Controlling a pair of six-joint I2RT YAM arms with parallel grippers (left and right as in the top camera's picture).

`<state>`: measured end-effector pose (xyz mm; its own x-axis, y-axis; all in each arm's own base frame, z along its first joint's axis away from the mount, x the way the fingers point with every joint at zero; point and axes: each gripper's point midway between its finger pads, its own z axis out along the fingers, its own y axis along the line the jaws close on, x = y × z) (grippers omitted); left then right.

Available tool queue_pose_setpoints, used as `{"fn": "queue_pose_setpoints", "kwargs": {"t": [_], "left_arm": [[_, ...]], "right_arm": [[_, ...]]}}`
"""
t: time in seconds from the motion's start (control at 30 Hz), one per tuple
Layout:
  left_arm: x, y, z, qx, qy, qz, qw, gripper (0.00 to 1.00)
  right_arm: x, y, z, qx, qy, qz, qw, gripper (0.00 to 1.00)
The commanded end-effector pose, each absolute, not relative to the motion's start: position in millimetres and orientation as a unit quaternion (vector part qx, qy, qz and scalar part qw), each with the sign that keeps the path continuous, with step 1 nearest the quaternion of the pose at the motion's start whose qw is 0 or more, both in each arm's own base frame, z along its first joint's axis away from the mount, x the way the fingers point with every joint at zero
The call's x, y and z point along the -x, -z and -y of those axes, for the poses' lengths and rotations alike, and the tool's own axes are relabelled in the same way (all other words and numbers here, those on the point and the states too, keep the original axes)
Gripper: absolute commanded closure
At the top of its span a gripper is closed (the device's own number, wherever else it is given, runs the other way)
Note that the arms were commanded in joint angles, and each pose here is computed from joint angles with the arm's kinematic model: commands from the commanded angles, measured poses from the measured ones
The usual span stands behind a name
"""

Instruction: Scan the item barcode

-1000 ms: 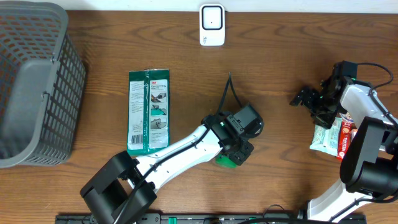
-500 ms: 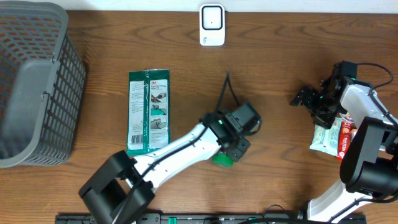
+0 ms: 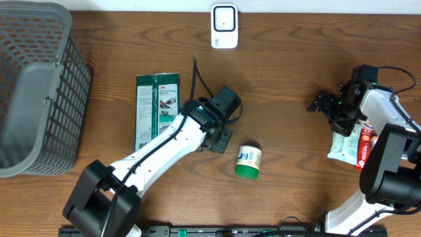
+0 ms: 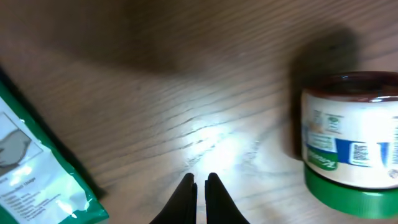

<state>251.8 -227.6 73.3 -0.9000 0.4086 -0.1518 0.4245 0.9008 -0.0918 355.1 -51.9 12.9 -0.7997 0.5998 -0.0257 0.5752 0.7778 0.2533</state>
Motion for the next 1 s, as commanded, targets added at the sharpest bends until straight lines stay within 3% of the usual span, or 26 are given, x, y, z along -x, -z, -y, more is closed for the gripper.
{"fn": "queue_pose_setpoints", "kwargs": {"t": [0.0,0.97], "left_arm": [[-238,-55,230,-0.204,0.078,-0.975,0.031,0.92],[-229,-38,255,-0.198,0.157,-0.967,0.023,0.93]], "right_arm": [[-362,-25,55,-0.304,-0.114,-0.943,0.073,0.01],[-362,-25,55,-0.304,-0.114,-0.943,0.073,0.01]]}}
